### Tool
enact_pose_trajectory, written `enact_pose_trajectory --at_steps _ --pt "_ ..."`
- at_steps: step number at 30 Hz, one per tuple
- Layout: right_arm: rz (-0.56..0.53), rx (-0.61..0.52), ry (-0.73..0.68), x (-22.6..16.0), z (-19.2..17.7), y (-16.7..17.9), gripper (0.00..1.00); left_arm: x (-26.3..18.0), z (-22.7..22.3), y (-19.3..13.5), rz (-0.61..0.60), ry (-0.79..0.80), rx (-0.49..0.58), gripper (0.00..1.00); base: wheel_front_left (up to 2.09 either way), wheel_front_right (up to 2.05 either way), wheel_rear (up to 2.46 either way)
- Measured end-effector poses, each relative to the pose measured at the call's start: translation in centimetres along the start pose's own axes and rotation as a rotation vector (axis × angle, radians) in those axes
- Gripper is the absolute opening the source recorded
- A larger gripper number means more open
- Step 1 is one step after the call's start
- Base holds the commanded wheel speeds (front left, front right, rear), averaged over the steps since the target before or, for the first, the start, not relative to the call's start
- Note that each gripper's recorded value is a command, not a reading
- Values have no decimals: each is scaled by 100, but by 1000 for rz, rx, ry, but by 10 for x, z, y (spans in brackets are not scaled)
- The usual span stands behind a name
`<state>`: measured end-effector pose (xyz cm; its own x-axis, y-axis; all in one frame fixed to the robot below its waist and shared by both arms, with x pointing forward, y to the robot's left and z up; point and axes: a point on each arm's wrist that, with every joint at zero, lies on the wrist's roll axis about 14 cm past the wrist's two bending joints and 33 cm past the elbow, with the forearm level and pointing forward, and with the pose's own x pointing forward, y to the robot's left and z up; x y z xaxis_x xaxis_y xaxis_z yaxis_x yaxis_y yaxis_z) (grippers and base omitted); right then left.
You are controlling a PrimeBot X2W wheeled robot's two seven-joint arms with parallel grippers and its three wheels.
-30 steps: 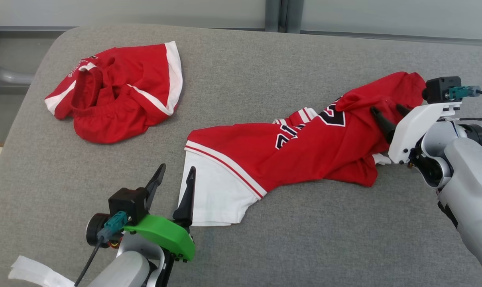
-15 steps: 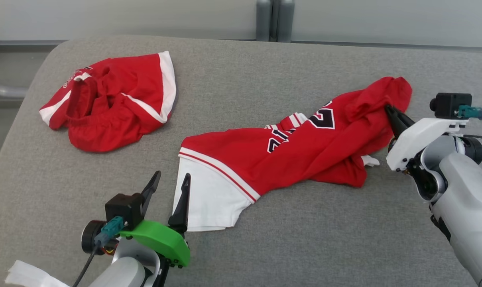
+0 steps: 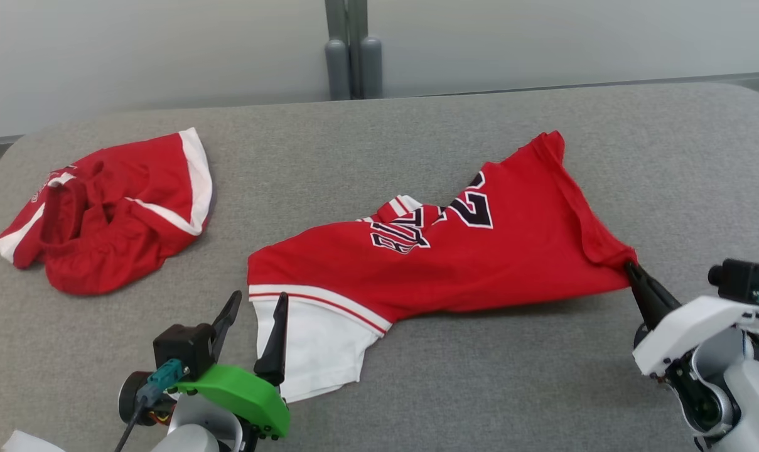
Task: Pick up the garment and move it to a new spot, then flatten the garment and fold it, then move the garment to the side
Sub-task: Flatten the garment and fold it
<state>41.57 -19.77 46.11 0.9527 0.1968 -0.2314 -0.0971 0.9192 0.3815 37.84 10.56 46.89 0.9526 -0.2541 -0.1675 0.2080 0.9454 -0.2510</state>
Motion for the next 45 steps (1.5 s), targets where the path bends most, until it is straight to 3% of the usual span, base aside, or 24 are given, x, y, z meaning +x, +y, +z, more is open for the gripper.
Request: enact_pose_trajectory --at_steps 11,12,13,14,19,23,30,37,41,45 --pt "-138 105 60 -84 -30 -14 0 12 -4 -16 -54 17 9 100 0 0 0" --pt "-153 101 70 -87 -32 -16 32 13 -5 -16 -57 21 9 100 0 0 0" --pt "-172 97 79 -91 -34 -19 75 14 -7 -17 -60 26 9 100 0 0 0" --pt "-193 99 82 -93 -35 -23 100 15 -8 -17 -62 32 9 100 0 0 0" --pt "-318 31 93 -108 -37 -52 100 16 -11 -16 -62 40 9 100 0 0 0" --pt "-381 -13 4 -114 -16 -67 100 15 -6 -10 -45 25 13 100 0 0 0" --pt "-257 -95 -286 -94 48 -25 100 9 18 -7 -27 -61 7 100 0 0 0" --pt "-155 -182 -559 -103 98 10 100 -6 51 -4 -4 -181 -2 100 0 0 0" --pt "-119 -227 -611 -109 106 20 100 -14 71 1 14 -253 -21 100 0 0 0" --pt "-137 -251 -556 -113 88 9 100 -24 74 13 44 -277 -29 100 0 0 0"
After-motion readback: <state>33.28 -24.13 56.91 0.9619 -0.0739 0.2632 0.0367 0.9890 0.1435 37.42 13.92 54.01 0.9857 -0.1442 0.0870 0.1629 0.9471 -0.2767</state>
